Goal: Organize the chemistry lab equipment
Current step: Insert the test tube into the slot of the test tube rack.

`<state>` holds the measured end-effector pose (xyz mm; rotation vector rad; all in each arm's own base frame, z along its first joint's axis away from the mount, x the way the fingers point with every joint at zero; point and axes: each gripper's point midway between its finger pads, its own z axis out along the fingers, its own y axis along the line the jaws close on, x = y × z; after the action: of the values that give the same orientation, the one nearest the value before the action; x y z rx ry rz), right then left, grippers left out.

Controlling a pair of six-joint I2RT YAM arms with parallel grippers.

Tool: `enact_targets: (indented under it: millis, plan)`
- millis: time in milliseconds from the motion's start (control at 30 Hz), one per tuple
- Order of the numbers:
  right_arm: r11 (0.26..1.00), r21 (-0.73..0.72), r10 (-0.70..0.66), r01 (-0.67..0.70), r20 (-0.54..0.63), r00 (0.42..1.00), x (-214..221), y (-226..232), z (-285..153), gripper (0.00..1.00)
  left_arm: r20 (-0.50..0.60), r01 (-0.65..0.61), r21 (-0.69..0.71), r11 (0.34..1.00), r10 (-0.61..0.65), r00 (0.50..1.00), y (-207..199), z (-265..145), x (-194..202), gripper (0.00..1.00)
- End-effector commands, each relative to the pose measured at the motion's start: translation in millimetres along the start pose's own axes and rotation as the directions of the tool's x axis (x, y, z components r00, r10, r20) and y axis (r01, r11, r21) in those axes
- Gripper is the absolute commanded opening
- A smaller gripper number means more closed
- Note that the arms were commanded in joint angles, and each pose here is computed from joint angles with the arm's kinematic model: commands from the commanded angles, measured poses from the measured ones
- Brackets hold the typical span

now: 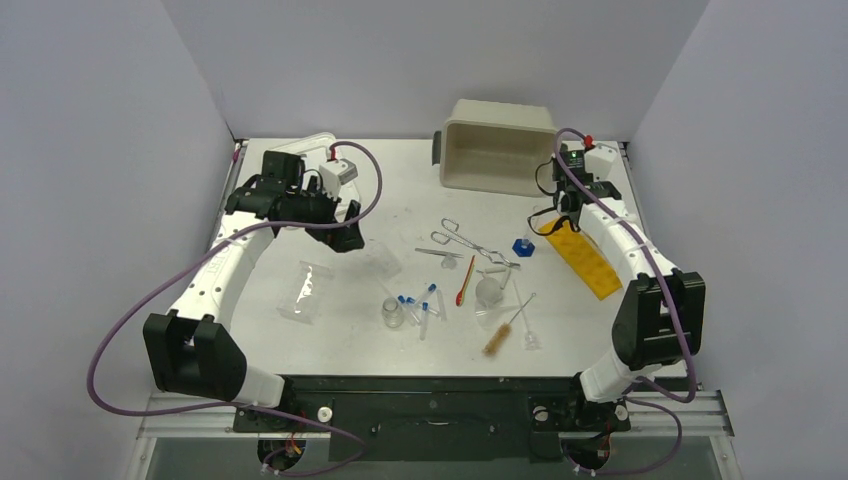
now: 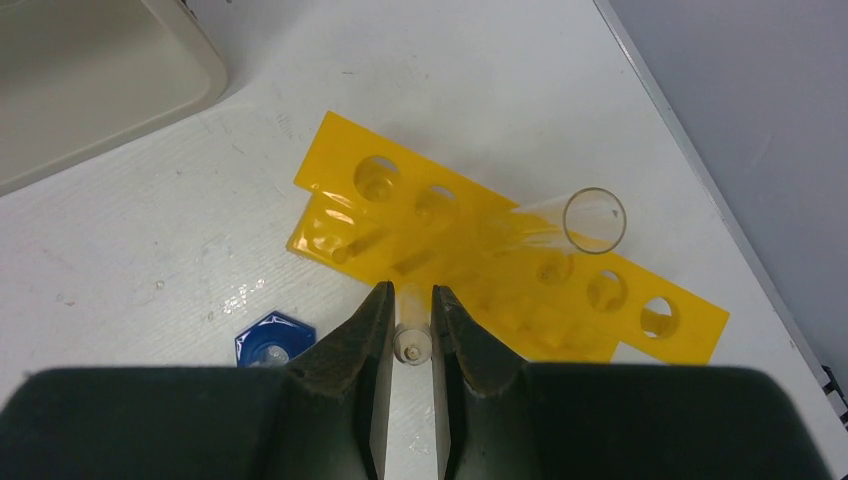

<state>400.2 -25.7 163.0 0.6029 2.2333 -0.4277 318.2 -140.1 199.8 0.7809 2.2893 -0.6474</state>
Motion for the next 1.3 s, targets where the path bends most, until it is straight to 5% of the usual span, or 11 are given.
enact_targets:
  millis: [0,1033,1267]
  plan:
    - [0.999,0.020,0.041,-0.042,0.048,0.998,-9.8,-1.4,6.8,0.00,0.064,-0.045,-0.020,0.999,0.046,0.997,5.8,-8.8,-20.9,0.97]
    - [0.999,0.042,0.033,-0.034,0.013,0.999,23.1,-1.6,29.3,0.00,0.072,-0.047,-0.046,0.998,0.050,0.996,11.5,-15.0,-20.7,0.97]
    - [0.997,0.015,0.081,-0.082,0.040,0.996,18.1,-3.4,17.6,0.45,0.071,-0.046,-0.061,0.997,0.051,0.996,15.2,-16.0,-20.8,0.97]
